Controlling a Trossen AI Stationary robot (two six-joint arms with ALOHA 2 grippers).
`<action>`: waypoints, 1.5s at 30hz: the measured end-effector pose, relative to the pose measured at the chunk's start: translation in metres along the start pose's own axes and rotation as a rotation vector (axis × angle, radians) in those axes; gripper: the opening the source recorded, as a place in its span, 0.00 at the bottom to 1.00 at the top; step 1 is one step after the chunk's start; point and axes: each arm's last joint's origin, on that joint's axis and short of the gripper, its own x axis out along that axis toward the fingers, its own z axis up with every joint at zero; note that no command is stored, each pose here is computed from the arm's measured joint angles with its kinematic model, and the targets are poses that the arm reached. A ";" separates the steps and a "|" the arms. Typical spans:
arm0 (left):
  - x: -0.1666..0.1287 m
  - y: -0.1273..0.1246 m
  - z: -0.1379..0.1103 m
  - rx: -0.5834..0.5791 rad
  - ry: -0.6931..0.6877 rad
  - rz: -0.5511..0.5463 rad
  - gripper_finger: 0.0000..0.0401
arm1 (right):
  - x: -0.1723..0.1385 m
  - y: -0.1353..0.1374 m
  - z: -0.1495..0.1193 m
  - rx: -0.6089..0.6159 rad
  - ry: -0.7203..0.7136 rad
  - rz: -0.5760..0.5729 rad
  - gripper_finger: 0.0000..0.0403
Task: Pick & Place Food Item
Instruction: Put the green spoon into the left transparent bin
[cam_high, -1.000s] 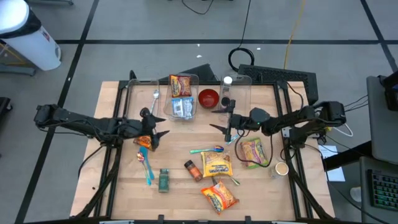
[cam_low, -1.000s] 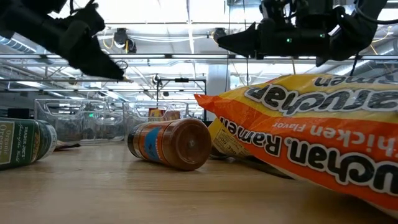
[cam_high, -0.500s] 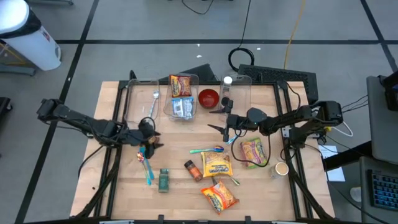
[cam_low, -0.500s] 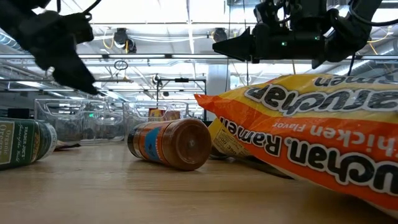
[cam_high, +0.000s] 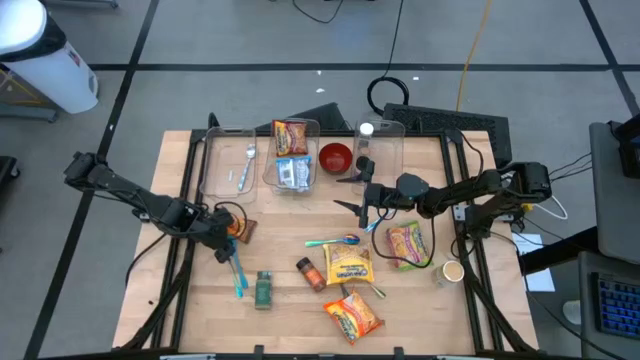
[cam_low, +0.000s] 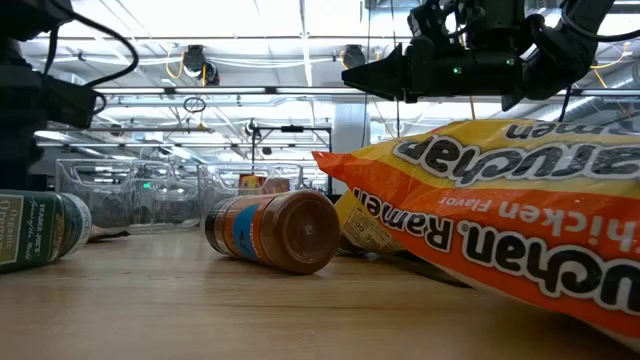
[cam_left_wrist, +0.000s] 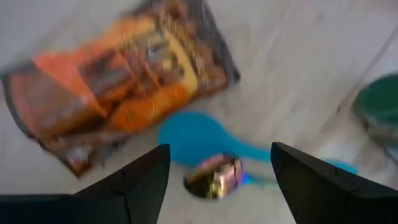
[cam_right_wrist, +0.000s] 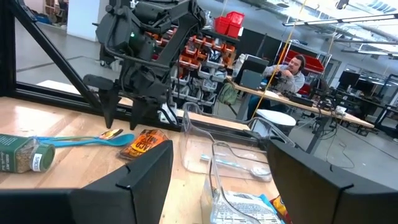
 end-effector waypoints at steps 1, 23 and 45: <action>0.000 0.000 -0.001 -0.006 0.019 -0.008 0.70 | 0.000 0.000 0.000 -0.001 0.000 0.000 0.62; 0.014 0.000 -0.005 -0.041 0.120 0.130 0.70 | 0.000 0.000 0.000 -0.005 0.001 0.000 0.62; 0.031 -0.005 -0.005 -0.008 0.179 0.191 0.49 | 0.000 -0.001 0.000 -0.029 0.002 -0.003 0.62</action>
